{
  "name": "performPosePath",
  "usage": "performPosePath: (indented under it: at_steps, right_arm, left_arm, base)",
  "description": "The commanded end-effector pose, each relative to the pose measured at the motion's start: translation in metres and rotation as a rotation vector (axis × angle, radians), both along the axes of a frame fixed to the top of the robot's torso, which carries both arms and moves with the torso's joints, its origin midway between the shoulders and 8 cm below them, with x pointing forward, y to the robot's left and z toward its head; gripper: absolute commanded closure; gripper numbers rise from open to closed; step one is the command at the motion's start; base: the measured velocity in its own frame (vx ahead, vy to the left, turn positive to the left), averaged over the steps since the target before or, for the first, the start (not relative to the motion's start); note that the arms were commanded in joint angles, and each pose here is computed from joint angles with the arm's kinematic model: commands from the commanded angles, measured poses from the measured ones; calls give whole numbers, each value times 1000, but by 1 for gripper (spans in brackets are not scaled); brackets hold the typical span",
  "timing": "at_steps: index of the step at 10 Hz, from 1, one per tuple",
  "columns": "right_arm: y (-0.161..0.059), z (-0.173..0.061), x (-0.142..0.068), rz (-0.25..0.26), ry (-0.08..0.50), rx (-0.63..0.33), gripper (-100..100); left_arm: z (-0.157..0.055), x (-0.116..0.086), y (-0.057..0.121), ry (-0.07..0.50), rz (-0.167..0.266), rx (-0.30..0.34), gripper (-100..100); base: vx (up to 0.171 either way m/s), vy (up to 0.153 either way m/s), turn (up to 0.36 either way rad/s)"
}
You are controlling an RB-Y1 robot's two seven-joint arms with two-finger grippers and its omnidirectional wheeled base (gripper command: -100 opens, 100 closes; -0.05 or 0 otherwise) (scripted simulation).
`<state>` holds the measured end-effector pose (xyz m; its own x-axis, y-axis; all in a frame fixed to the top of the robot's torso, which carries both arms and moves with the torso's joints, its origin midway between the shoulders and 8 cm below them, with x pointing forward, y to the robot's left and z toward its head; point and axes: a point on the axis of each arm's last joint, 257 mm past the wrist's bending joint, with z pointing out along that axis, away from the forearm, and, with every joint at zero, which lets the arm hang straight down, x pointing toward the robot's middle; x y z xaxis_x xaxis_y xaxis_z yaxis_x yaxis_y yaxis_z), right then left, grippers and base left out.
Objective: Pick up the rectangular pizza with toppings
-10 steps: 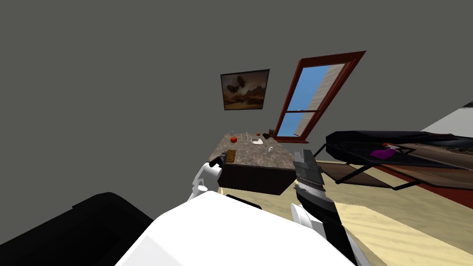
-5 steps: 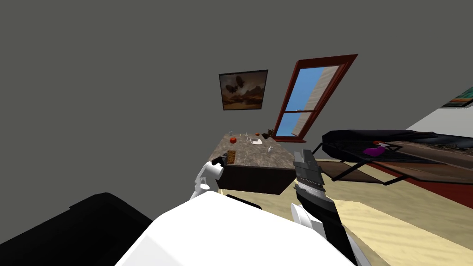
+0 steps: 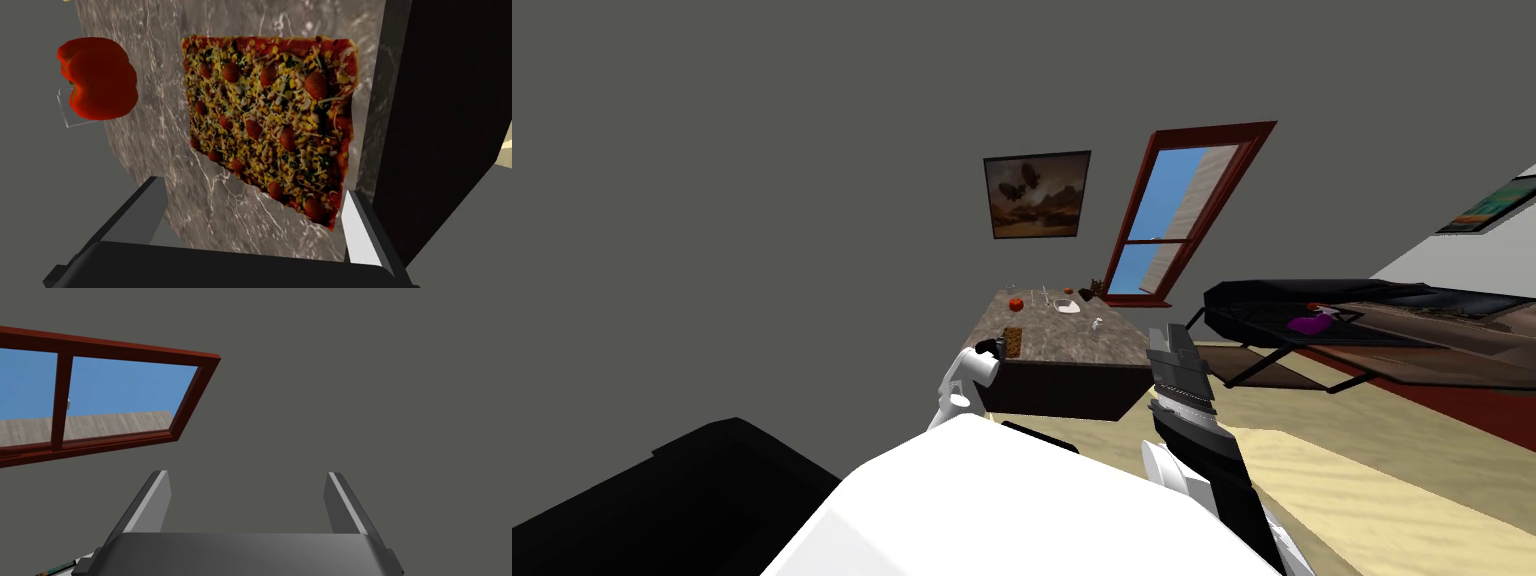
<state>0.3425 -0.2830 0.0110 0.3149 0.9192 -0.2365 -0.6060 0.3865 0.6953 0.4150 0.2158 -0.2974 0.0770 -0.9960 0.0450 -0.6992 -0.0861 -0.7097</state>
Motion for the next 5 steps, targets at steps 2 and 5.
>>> performPosePath:
  at_steps: [2,5]
  right_arm:
    - [0,0,0,0,0,0,0]
    - [0,0,0,0,0,0,0]
  left_arm:
    - [-8,-10,-6,58,4,-7,-100]
    - [-16,-20,-17,125,5,-22,-100]
  base:
    - [19,28,-40]
    - [20,30,-44]
